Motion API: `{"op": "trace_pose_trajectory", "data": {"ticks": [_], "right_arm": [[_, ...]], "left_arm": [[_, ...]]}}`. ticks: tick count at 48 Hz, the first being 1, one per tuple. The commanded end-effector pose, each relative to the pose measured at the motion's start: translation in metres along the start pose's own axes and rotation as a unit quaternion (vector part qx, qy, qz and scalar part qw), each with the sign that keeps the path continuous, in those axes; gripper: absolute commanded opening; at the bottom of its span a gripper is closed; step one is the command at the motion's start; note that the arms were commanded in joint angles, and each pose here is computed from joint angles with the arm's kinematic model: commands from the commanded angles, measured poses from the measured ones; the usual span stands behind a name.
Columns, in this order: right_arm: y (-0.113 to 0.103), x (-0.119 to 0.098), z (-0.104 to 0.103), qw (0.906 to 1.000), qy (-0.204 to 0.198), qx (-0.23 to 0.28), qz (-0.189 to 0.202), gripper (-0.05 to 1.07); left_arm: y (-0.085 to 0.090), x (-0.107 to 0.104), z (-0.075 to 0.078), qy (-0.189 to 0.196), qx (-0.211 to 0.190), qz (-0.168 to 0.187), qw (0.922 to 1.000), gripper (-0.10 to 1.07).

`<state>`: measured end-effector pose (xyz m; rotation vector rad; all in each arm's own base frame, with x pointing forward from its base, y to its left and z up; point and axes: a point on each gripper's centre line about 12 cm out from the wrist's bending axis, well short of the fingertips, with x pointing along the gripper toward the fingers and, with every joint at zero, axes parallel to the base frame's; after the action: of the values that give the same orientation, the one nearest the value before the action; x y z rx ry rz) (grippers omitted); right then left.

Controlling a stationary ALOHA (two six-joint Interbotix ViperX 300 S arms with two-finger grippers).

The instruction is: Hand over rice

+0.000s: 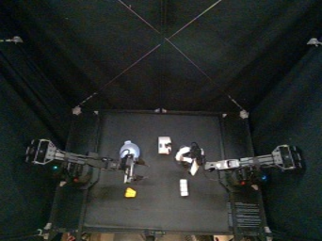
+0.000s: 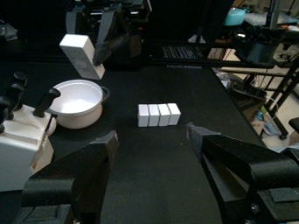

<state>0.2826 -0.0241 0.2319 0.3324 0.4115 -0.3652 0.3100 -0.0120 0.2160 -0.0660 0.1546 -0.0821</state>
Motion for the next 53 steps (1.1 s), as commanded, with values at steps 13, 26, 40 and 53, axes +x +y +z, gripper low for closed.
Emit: {"op": "trace_pose_trajectory", "data": {"ticks": [13, 26, 40, 53], "right_arm": [[0.065, -0.014, 0.059, 0.9885, -0.091, -0.079, 0.09, 0.59], [0.101, -0.017, 0.068, 0.9782, -0.111, -0.118, 0.13, 0.59], [0.116, -0.008, 0.068, 0.9784, -0.116, -0.122, 0.12, 0.59], [0.123, -0.004, 0.068, 0.9778, -0.114, -0.124, 0.125, 0.59]], "left_arm": [[-0.003, 0.026, 0.024, -0.08, 0.002, -0.016, 0.9967, 0.98], [-0.002, 0.039, 0.03, -0.161, -0.001, -0.031, 0.9864, 0.98], [-0.006, 0.062, 0.026, -0.186, 0.026, -0.046, 0.981, 0.98], [-0.005, 0.07, 0.026, -0.194, 0.097, -0.027, 0.9758, 0.98]]}}
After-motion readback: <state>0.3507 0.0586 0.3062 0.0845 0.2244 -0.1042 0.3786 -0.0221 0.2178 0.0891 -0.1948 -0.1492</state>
